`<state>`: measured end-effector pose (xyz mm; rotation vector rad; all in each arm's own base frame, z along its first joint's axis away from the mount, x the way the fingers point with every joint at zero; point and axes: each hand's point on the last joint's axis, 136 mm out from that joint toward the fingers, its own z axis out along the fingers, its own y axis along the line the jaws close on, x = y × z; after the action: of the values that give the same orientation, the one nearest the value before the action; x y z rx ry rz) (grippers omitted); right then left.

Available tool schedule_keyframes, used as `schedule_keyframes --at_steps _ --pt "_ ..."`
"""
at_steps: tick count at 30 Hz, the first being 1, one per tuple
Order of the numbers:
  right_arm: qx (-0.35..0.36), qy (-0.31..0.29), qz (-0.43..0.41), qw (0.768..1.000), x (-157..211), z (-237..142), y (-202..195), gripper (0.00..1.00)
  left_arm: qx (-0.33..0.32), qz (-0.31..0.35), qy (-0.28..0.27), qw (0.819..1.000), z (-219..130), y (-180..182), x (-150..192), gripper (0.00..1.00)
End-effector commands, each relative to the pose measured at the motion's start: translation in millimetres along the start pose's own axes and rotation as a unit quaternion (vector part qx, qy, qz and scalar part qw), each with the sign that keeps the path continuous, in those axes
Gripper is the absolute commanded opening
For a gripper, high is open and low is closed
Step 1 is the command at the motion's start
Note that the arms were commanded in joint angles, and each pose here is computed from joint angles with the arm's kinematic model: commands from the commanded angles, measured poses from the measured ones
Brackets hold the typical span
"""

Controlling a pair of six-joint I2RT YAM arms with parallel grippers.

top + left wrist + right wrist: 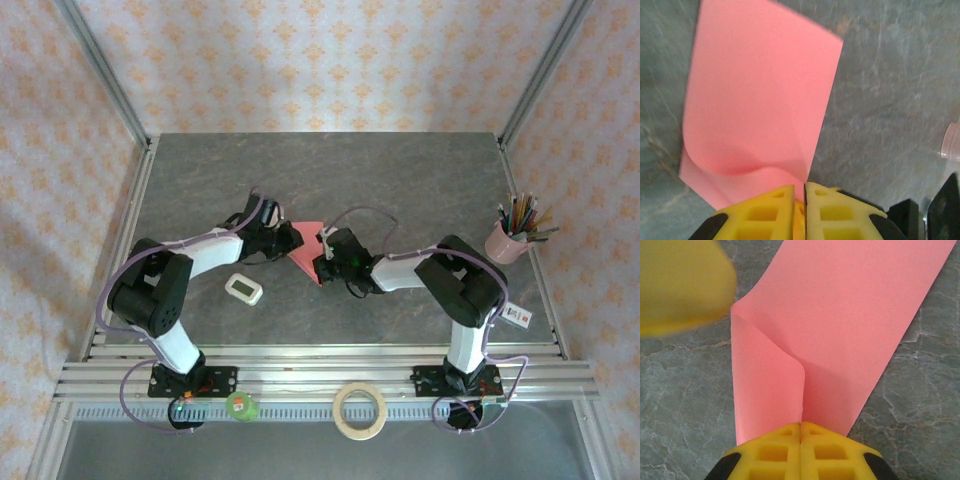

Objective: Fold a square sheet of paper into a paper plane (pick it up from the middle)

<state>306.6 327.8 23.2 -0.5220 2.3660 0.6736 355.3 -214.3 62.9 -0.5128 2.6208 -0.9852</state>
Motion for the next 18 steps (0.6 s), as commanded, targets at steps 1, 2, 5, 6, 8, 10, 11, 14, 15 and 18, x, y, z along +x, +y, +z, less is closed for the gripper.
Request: schedule_keyframes --at_steps 1,2,5,6,8,10,11,14,15,18 --pt "0.03 0.042 0.011 0.999 22.6 6.4 -16.9 0.07 0.017 -0.005 -0.013 1.0 -0.5 -7.4 -0.1 0.11" --pt "0.031 0.043 0.011 0.999 23.1 6.6 -17.3 0.07 0.01 -0.005 -0.019 1.0 0.0 -4.1 0.0 0.1" --pt "0.032 0.042 0.011 0.999 23.5 6.1 -18.1 0.07 0.002 -0.005 -0.02 1.0 3.4 -0.4 3.2 0.09" --pt "0.033 0.042 0.011 0.998 23.4 6.2 -18.4 0.07 0.0 -0.005 -0.019 1.0 4.6 0.7 3.6 0.09" --pt "0.035 0.042 0.01 0.998 23.6 6.2 -19.1 0.07 -0.004 -0.007 -0.016 1.0 7.8 3.6 5.4 0.08" --pt "0.036 0.042 0.009 0.998 23.5 6.2 -19.4 0.07 -0.006 -0.009 -0.014 1.0 10.4 5.3 6.7 0.08" --pt "0.036 0.042 0.009 0.998 23.6 6.3 -19.4 0.07 -0.008 -0.01 -0.011 1.0 12.0 6.8 8.2 0.08" --pt "0.037 0.043 0.011 0.998 24.0 6.8 -19.9 0.07 -0.007 -0.011 -0.006 1.0 15.4 9.3 10.3 0.08" --pt "0.037 0.043 0.01 0.998 24.0 7.1 -19.7 0.07 -0.008 -0.012 -0.003 1.0 16.7 10.1 11.6 0.08" --pt "0.038 0.045 0.009 0.998 24.4 7.3 -20.2 0.07 -0.013 -0.015 0.003 1.0 20.4 15.6 14.8 0.08"
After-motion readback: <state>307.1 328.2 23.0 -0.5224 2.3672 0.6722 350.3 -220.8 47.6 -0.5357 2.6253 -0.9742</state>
